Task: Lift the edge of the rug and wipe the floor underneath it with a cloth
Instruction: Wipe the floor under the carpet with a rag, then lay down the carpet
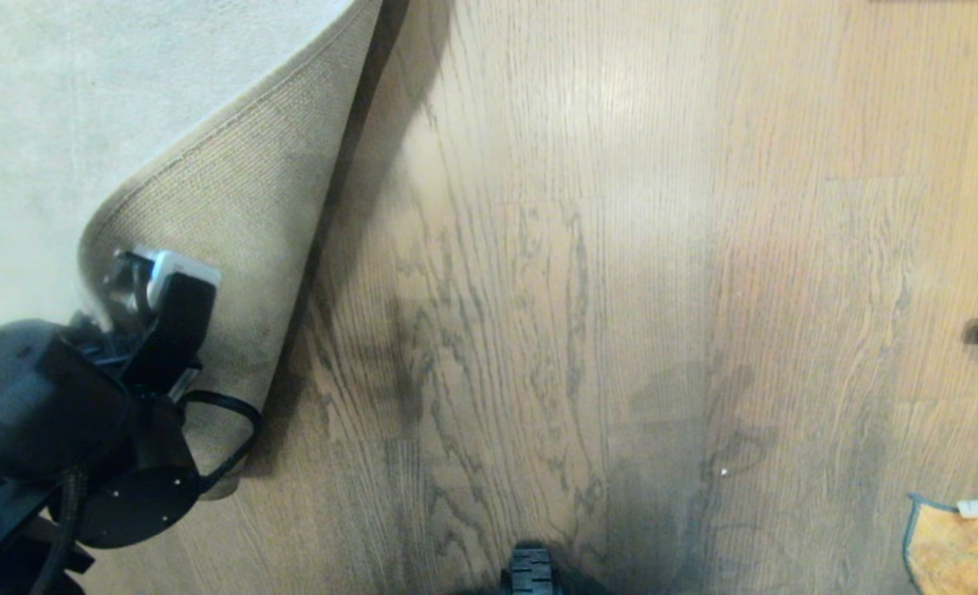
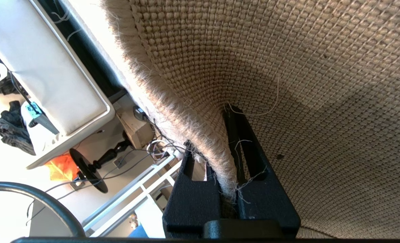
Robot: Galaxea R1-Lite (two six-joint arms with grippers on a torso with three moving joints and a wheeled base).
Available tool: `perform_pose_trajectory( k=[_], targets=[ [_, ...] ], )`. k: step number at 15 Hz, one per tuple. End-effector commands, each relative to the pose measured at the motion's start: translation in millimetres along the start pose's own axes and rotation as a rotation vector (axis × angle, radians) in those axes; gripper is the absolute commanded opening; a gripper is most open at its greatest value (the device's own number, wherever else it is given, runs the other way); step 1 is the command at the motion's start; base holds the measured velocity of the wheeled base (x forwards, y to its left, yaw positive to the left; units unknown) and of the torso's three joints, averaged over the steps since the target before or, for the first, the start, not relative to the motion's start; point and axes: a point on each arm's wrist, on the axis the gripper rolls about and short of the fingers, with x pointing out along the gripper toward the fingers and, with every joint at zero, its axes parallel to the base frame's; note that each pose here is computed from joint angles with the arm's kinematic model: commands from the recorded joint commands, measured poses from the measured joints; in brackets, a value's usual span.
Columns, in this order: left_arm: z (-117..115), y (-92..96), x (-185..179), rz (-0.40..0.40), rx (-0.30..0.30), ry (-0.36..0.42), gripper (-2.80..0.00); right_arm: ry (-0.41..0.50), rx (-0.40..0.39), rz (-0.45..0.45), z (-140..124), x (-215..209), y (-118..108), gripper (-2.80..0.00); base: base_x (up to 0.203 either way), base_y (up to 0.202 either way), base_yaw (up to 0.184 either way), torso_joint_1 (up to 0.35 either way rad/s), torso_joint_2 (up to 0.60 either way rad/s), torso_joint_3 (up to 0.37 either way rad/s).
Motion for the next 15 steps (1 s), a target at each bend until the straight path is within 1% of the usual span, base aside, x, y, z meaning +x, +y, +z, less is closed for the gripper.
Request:
perform_pose_trajectory(
  k=[1,4,8,11,15],
  targets=[
    [2,3.4,0,0.018,-0.036,-0.003,-2.80,-0.006,-0.001,0.000,0,0,0,-2.80,0.000,0.000,0.000,0.000,0.00,0.000],
    [2,3.9,0,0.019,-0.039,-0.003,-2.80,-0.006,-0.002,0.001,0,0,0,-2.80,0.000,0.000,0.000,0.000,0.00,0.000],
    [6,5.7,-1,0.019,-0.058,-0.014,-2.80,-0.006,-0.001,0.001,0,0,0,-2.80,0.000,0.000,0.000,0.000,0.00,0.000],
    [18,6.5,-11,-0.012,-0.098,-0.059,-2.80,-0.006,-0.001,0.001,0,0,0,-2.80,0.000,0.000,0.000,0.000,0.00,0.000],
    [43,12.3,-19,-0.024,-0.188,-0.108,-2.80,-0.006,-0.002,0.000,0,0,0,-2.80,0.000,0.000,0.000,0.000,0.00,0.000]
  ],
)
